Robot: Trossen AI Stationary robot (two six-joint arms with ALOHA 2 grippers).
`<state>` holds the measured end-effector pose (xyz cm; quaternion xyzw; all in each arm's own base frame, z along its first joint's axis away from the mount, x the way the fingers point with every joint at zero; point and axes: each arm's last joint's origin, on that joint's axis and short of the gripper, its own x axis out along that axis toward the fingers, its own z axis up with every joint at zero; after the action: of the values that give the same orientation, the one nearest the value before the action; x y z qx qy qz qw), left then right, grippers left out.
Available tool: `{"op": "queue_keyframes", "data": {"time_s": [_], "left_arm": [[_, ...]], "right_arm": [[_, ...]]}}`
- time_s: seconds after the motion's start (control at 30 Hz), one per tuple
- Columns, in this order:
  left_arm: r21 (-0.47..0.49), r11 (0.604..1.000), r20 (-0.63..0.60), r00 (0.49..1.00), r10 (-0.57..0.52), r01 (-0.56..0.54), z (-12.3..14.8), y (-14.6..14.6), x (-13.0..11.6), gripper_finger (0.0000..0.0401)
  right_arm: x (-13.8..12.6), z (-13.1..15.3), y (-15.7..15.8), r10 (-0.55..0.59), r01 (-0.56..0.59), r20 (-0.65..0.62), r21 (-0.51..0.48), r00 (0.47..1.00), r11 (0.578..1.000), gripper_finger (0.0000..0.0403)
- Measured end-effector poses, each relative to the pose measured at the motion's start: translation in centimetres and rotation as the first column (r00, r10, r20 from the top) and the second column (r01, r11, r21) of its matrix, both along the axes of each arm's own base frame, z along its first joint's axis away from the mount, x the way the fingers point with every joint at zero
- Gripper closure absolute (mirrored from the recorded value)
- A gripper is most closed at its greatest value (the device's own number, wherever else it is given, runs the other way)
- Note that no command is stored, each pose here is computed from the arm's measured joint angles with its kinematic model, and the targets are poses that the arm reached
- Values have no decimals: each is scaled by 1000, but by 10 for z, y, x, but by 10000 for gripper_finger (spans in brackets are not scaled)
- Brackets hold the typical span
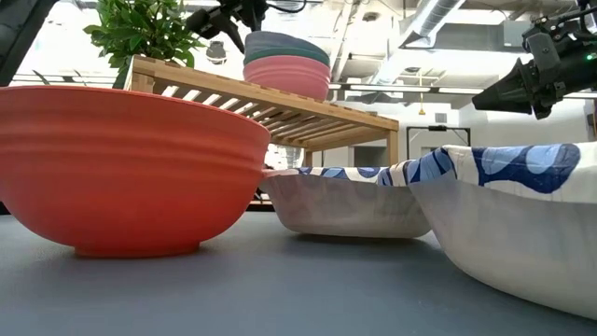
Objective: Place and stack bowls onto a shelf
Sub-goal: Stack the blue bowl on top of the green bowl on the shelf
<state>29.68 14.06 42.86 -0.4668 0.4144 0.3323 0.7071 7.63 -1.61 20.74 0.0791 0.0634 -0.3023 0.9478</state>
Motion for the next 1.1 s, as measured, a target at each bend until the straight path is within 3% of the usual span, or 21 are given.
{"op": "queue_keyframes", "data": {"time_s": [0.37,0.6,0.83,1.0,1.1], "left_arm": [[88,996,60,998,-5,0,24,-3,-14,263],[202,976,138,985,-106,76,45,-13,-30,263],[439,872,241,907,-346,216,71,-32,-29,264],[564,786,161,899,-407,254,75,-46,-25,264],[584,755,106,894,-434,298,69,-53,-19,264]], "right_arm": [[0,0,0,1,-1,2,5,1000,1000,259],[0,0,0,1,-1,3,5,1000,1000,259],[0,0,0,2,-2,2,7,1000,1000,259],[0,0,0,2,-2,1,7,1000,1000,259],[0,0,0,2,-2,-1,6,1000,1000,259]]}}
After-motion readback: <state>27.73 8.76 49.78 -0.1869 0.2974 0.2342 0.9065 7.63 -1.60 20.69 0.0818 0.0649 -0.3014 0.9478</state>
